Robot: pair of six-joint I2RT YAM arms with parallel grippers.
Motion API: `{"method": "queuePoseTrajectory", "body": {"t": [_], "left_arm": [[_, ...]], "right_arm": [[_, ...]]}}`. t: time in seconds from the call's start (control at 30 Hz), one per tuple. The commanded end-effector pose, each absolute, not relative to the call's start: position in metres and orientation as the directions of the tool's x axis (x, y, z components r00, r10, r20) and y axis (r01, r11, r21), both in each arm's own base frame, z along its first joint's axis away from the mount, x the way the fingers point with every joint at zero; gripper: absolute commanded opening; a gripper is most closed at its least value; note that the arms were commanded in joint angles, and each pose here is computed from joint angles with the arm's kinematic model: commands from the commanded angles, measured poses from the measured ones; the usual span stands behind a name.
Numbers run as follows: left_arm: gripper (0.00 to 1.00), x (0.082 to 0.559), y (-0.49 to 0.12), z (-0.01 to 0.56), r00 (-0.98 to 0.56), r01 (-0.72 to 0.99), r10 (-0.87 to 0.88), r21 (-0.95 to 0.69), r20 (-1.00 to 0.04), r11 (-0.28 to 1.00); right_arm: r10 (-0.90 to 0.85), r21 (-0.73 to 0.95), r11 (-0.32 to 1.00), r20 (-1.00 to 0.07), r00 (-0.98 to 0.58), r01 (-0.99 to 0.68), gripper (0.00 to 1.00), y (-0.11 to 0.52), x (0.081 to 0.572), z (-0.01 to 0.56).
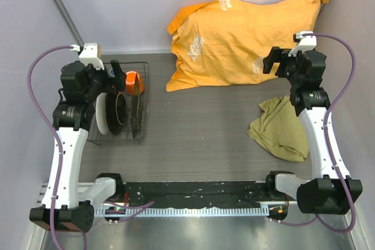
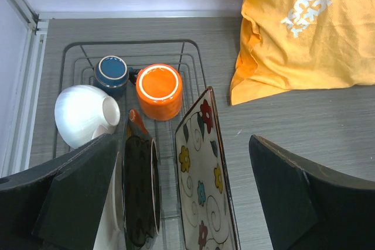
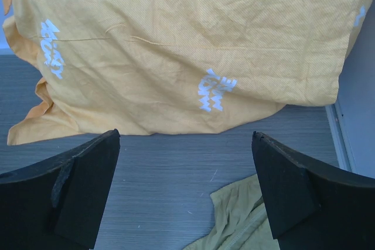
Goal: Unload the mixed dishes from the dish rack
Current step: Pick up the plate from the dish rack.
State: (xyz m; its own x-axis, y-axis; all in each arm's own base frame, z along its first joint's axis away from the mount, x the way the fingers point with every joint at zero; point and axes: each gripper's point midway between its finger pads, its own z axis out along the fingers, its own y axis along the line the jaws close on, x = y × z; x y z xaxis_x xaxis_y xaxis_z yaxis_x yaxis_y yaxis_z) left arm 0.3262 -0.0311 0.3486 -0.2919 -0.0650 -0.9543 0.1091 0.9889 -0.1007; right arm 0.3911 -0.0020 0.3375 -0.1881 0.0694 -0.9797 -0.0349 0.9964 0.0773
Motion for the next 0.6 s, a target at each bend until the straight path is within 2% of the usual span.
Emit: {"method": "queuePoseTrajectory", "body": {"t": [0.0, 0.3, 0.57], "left_arm": [[1.00, 0.323, -0.033, 0.376, -0.207, 0.135, -0.046, -0.076, -0.977, 0.988], [1.00, 0.324, -0.035, 0.375, -0.211, 0.145, -0.046, -0.078, -0.976, 0.986], [1.00, 0.314, -0.059, 0.365, -0.280, 0.291, 0.003, -0.082, -0.960, 0.953]], "right_arm": [[0.055, 0.060, 0.997, -0.991, -0.123, -0.039, 1.00, -0.004, 0.391, 0.356], [0.053, 0.059, 0.997, -0.991, -0.123, -0.044, 1.00, -0.003, 0.391, 0.356], [0.042, 0.049, 0.997, -0.992, -0.123, -0.056, 1.00, -0.001, 0.390, 0.354]]}}
